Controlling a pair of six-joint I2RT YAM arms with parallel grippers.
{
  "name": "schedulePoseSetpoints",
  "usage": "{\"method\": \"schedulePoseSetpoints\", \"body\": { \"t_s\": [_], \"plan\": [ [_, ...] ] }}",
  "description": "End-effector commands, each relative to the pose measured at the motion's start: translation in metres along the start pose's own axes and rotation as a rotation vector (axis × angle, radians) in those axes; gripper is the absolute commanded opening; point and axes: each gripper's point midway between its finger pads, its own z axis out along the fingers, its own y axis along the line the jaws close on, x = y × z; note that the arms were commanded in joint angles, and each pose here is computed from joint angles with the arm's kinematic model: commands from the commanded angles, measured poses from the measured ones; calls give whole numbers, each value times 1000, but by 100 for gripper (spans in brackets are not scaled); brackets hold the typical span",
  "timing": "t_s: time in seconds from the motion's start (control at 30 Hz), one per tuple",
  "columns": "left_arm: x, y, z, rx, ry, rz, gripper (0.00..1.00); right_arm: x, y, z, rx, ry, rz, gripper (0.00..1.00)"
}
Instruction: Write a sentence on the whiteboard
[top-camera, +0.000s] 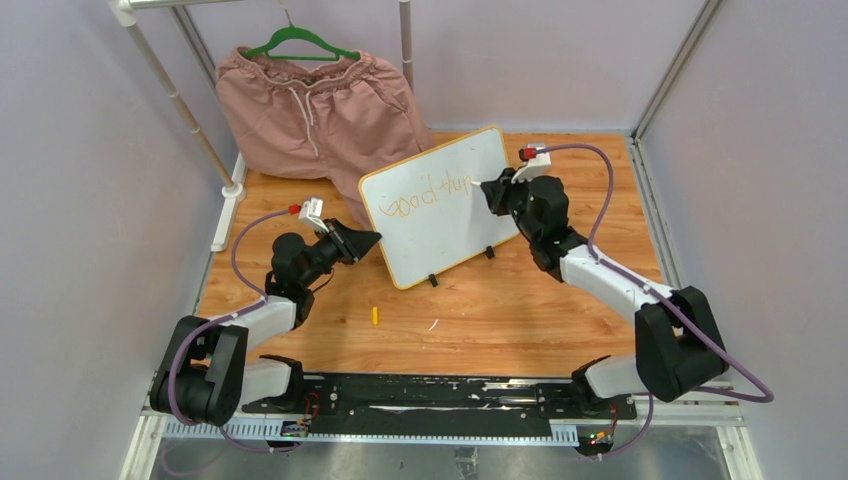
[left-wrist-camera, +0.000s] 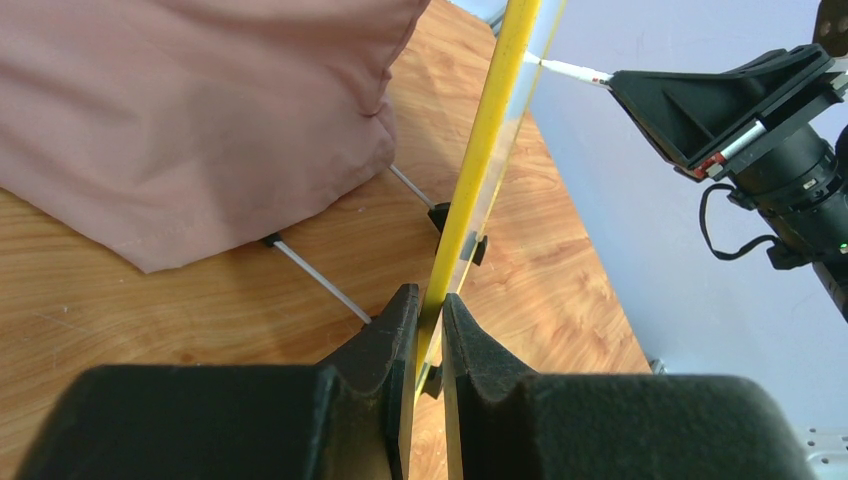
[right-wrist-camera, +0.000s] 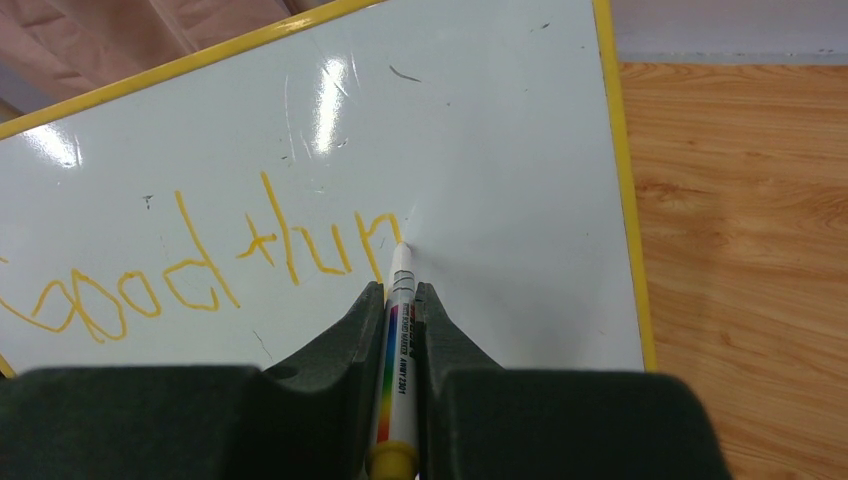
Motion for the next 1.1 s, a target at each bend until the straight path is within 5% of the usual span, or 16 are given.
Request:
{"method": "schedulePoseSetpoints", "body": {
  "t_s": [0.0, 0.43, 1.07],
  "plan": [
    [-7, -10, -1, 35, -24, 27, 17, 1, -8, -5, 24, -7, 14, 0],
    [-7, -10, -1, 37, -24, 28, 17, 6, -12, -11, 36, 13, 8, 0],
    [-7, -10, -1, 36, -25, 28, 17, -43, -1, -10, 13, -96, 8, 0]
  ]
}}
